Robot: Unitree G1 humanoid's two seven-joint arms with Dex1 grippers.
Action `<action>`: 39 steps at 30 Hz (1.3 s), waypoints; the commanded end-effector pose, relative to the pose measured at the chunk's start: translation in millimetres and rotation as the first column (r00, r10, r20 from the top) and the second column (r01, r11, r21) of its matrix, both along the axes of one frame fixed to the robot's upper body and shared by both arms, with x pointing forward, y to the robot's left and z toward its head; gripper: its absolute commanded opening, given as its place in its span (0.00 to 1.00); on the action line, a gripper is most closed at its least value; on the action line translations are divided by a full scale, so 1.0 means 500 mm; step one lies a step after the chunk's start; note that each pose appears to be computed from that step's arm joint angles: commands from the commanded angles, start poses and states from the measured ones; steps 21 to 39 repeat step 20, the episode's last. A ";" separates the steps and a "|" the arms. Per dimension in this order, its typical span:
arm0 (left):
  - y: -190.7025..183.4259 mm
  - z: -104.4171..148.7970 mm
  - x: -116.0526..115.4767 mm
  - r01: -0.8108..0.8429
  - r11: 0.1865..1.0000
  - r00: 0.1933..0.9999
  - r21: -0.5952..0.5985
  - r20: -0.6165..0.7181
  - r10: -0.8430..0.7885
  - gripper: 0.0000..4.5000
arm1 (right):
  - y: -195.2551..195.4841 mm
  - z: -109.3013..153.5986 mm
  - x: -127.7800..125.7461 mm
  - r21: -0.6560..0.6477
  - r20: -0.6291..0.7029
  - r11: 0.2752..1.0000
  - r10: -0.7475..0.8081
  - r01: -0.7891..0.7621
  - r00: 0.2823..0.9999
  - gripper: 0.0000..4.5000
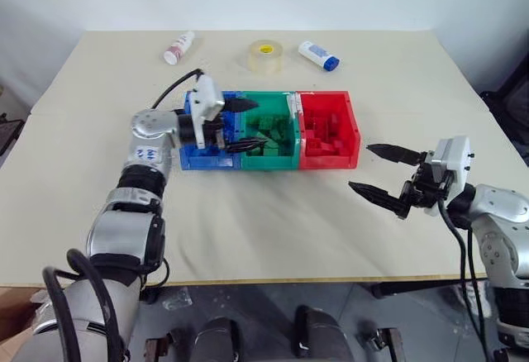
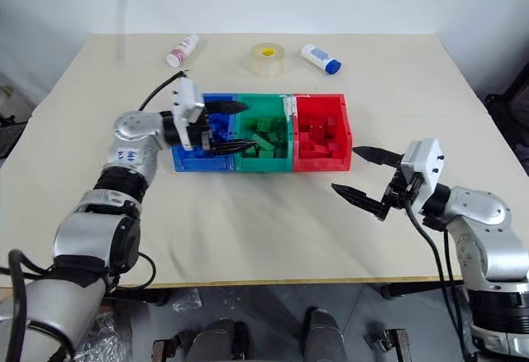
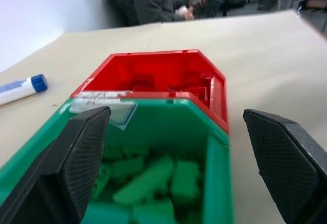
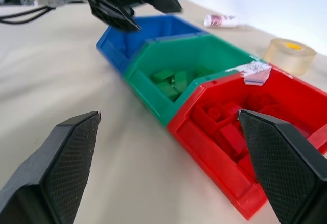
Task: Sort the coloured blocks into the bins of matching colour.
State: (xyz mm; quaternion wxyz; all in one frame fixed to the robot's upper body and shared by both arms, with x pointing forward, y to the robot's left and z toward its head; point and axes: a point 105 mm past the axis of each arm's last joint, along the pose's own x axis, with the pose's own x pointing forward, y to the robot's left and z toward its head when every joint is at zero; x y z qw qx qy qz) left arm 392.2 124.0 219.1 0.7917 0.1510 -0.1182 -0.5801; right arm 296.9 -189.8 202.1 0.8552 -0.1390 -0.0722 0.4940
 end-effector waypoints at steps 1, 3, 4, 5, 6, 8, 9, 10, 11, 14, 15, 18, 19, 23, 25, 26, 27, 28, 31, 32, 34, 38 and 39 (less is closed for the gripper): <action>0.061 0.000 -0.037 -0.042 0.998 0.999 -0.039 -0.017 0.041 0.99 | -0.022 0.004 0.002 -0.079 -0.009 0.996 0.037 -0.037 0.999 1.00; 0.098 -0.025 -0.074 -0.062 0.998 0.997 -0.014 -0.037 0.062 0.99 | -0.034 -0.003 0.006 -0.129 -0.031 0.990 0.057 -0.061 0.998 1.00; 0.109 -0.031 -0.087 -0.072 0.997 0.996 -0.006 -0.045 0.072 0.99 | -0.039 -0.005 0.008 -0.145 -0.039 0.987 0.064 -0.069 0.997 1.00; 0.122 -0.038 -0.100 -0.080 0.997 0.995 -0.002 -0.059 0.080 0.99 | -0.044 -0.007 0.010 -0.159 -0.047 0.984 0.067 -0.074 0.997 1.00; 0.135 -0.045 -0.111 -0.094 0.996 0.993 0.005 -0.074 0.094 0.99 | -0.049 -0.009 0.013 -0.173 -0.055 0.982 0.070 -0.078 0.996 1.00; 0.194 -0.080 -0.148 -0.158 0.986 0.981 0.054 -0.102 0.163 0.99 | -0.063 -0.018 0.020 -0.223 -0.091 0.970 0.075 -0.093 0.993 1.00; 0.207 -0.087 -0.159 -0.174 0.982 0.978 0.069 -0.108 0.181 0.99 | -0.067 -0.020 0.022 -0.236 -0.101 0.967 0.077 -0.099 0.992 1.00; 0.231 -0.103 -0.171 -0.210 0.973 0.966 0.096 -0.137 0.221 0.99 | -0.073 -0.023 0.025 -0.247 -0.112 0.963 0.078 -0.104 0.991 1.00; 0.251 -0.114 -0.183 -0.236 0.966 0.956 0.111 -0.151 0.251 0.99 | -0.078 -0.025 0.028 -0.259 -0.120 0.960 0.080 -0.109 0.990 1.00; 0.293 -0.137 -0.209 -0.292 0.945 0.932 0.147 -0.178 0.315 0.99 | -0.092 -0.028 0.039 -0.283 -0.135 0.952 0.078 -0.114 0.988 1.00; 0.297 -0.138 -0.213 -0.299 0.943 0.929 0.147 -0.181 0.323 0.99 | -0.094 -0.028 0.042 -0.283 -0.137 0.952 0.078 -0.114 0.988 1.00; 0.297 -0.136 -0.212 -0.306 0.941 0.927 0.142 -0.179 0.329 0.99 | -0.098 -0.032 0.046 -0.293 -0.147 0.948 0.083 -0.124 0.986 1.00; 0.296 -0.134 -0.212 -0.303 0.943 0.929 0.138 -0.178 0.325 0.99 | -0.098 -0.034 0.048 -0.296 -0.150 0.947 0.085 -0.127 0.985 1.00; 0.292 -0.127 -0.212 -0.291 0.949 0.936 0.124 -0.171 0.309 0.99 | -0.098 -0.035 0.049 -0.297 -0.151 0.946 0.086 -0.128 0.985 1.00; 0.292 -0.127 -0.212 -0.291 0.949 0.936 0.124 -0.171 0.309 0.99 | -0.098 -0.035 0.049 -0.297 -0.151 0.946 0.086 -0.128 0.985 1.00; 0.292 -0.127 -0.212 -0.291 0.949 0.936 0.124 -0.171 0.309 0.99 | -0.098 -0.035 0.049 -0.297 -0.151 0.946 0.086 -0.128 0.985 1.00; 0.292 -0.127 -0.212 -0.291 0.949 0.936 0.124 -0.171 0.309 0.99 | -0.098 -0.035 0.049 -0.297 -0.151 0.946 0.086 -0.128 0.985 1.00; 0.292 -0.127 -0.212 -0.291 0.949 0.936 0.124 -0.171 0.309 0.99 | -0.098 -0.035 0.049 -0.297 -0.151 0.946 0.086 -0.128 0.985 1.00; 0.292 -0.127 -0.212 -0.291 0.949 0.936 0.124 -0.171 0.309 0.99 | -0.098 -0.035 0.049 -0.297 -0.151 0.946 0.086 -0.128 0.985 1.00; 0.292 -0.127 -0.212 -0.291 0.949 0.936 0.124 -0.171 0.309 0.99 | -0.098 -0.035 0.049 -0.297 -0.151 0.946 0.086 -0.128 0.985 1.00; 0.292 -0.127 -0.212 -0.291 0.949 0.936 0.124 -0.171 0.309 0.99 | -0.098 -0.035 0.049 -0.297 -0.151 0.946 0.086 -0.128 0.985 1.00; 0.292 -0.127 -0.212 -0.291 0.949 0.936 0.124 -0.171 0.309 0.99 | -0.098 -0.035 0.049 -0.297 -0.151 0.946 0.086 -0.128 0.985 1.00; 0.292 -0.127 -0.212 -0.291 0.949 0.936 0.124 -0.171 0.309 0.99 | -0.098 -0.035 0.049 -0.297 -0.151 0.946 0.086 -0.128 0.985 1.00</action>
